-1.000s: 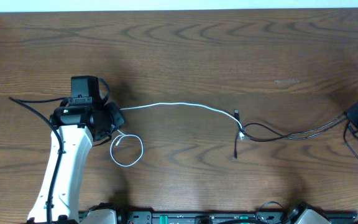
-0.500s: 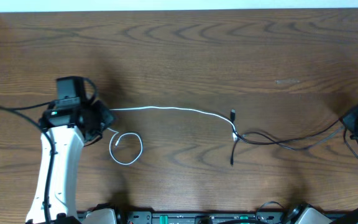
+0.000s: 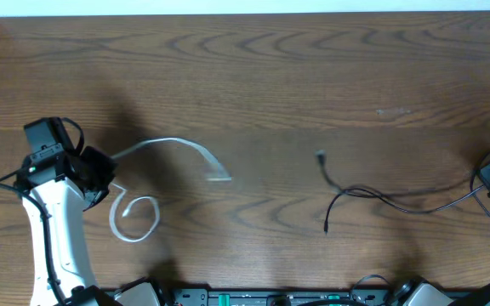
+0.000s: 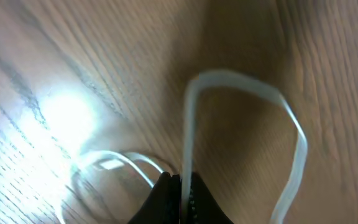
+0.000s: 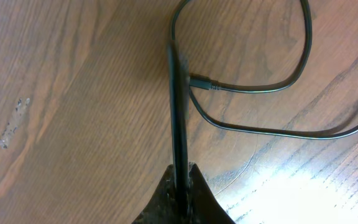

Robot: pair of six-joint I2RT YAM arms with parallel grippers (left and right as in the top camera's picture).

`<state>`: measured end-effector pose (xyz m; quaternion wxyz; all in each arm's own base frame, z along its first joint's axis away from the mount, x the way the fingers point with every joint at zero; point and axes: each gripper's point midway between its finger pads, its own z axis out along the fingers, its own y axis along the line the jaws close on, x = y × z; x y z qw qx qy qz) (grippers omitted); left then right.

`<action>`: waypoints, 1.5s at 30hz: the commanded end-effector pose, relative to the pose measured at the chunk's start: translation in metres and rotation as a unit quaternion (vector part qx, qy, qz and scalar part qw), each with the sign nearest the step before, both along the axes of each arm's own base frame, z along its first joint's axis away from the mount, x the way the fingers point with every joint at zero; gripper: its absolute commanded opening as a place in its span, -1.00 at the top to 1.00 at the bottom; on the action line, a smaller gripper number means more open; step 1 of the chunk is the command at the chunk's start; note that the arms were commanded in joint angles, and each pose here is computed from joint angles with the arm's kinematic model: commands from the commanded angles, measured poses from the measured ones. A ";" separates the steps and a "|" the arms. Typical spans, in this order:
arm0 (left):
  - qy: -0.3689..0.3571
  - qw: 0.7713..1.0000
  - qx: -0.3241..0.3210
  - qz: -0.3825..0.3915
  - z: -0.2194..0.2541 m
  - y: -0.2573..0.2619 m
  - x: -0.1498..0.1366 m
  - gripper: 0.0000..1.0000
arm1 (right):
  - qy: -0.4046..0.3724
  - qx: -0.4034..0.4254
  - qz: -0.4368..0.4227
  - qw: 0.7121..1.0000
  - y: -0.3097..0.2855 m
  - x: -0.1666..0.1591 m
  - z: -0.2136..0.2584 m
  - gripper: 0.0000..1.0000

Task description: Untangle cables

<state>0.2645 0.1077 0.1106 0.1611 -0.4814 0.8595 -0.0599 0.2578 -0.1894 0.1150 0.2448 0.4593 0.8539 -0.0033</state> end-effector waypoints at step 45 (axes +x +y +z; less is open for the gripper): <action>-0.018 0.881 -0.077 -0.466 0.007 -0.237 -0.015 0.85 | 0.003 -0.320 0.057 0.946 -0.019 0.056 0.259 0.98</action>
